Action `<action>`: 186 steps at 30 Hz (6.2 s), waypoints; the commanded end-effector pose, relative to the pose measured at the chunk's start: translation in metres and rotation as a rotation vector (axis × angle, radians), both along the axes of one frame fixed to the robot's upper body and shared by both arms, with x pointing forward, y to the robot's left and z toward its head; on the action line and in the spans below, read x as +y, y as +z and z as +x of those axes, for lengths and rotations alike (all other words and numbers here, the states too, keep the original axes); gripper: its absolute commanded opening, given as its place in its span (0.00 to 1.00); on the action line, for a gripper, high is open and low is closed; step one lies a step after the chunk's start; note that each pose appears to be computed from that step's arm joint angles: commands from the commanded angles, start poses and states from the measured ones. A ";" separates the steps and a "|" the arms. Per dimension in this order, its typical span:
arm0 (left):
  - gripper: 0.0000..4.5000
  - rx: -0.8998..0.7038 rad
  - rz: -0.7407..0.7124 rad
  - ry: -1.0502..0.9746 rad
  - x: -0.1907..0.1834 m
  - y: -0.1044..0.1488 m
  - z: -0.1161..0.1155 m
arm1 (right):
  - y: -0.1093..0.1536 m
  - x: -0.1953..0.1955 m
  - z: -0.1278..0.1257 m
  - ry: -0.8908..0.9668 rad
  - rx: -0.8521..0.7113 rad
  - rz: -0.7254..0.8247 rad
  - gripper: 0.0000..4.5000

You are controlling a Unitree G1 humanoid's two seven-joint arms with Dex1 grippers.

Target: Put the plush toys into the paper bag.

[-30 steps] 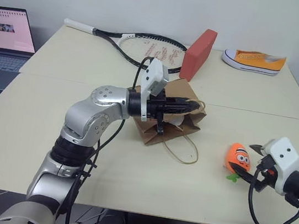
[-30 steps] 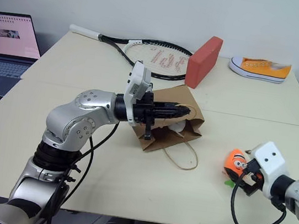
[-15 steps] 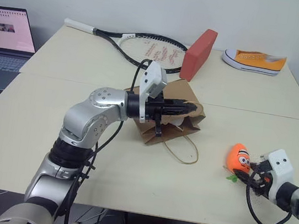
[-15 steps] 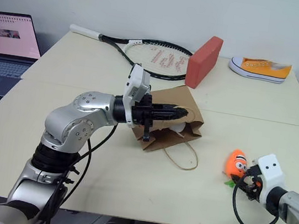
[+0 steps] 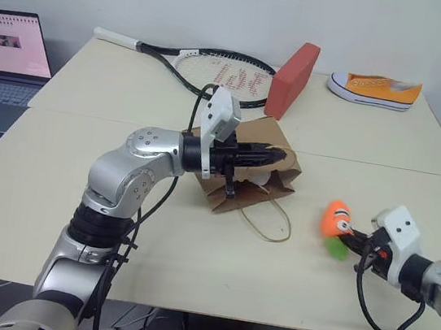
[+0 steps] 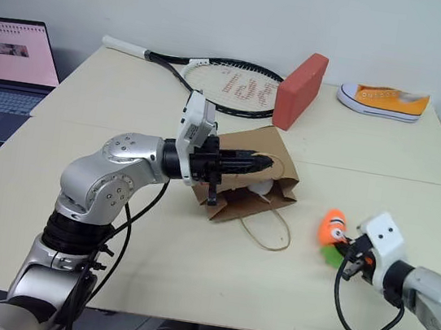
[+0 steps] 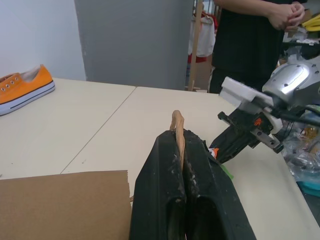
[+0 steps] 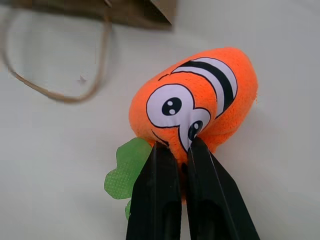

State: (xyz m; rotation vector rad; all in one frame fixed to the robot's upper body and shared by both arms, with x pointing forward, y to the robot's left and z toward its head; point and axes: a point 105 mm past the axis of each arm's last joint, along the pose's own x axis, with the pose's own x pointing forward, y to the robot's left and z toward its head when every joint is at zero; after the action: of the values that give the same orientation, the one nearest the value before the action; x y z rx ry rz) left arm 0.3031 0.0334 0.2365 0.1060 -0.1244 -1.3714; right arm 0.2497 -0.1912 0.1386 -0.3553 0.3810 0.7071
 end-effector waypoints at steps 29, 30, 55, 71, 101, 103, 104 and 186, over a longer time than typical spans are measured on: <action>0.00 -0.014 0.000 -0.074 -0.004 0.020 -0.016 | 0.013 0.155 0.069 0.371 -0.357 -0.149 0.01; 0.00 -0.012 -0.002 -0.075 -0.005 0.020 -0.016 | 0.013 0.157 0.070 0.372 -0.367 -0.152 0.01; 0.00 0.000 -0.028 -0.025 -0.002 0.021 -0.005 | 0.024 0.171 0.075 0.329 -0.517 -0.170 0.99; 0.00 -0.016 -0.021 0.007 -0.003 0.016 0.001 | 0.043 0.109 0.002 0.521 -0.209 0.003 0.99; 0.00 -0.043 -0.009 0.031 0.005 0.017 0.000 | -0.045 0.078 0.053 0.056 0.010 0.075 0.01; 0.00 -0.057 0.002 0.040 0.009 0.019 0.002 | -0.037 0.079 0.055 0.051 0.011 0.124 0.01; 0.00 -0.066 0.007 0.045 0.011 0.021 0.003 | -0.033 0.080 0.055 0.048 0.018 0.159 0.01; 0.99 0.101 -0.084 0.260 0.106 -0.019 0.054 | 0.124 0.051 -0.011 0.466 -0.134 0.170 1.00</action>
State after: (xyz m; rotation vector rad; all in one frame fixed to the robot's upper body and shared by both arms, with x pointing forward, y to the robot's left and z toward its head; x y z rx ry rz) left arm 0.3566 0.1415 0.2063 -0.0385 -0.0331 -1.0888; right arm 0.2439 -0.1420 0.2537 -0.3048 0.1363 1.1468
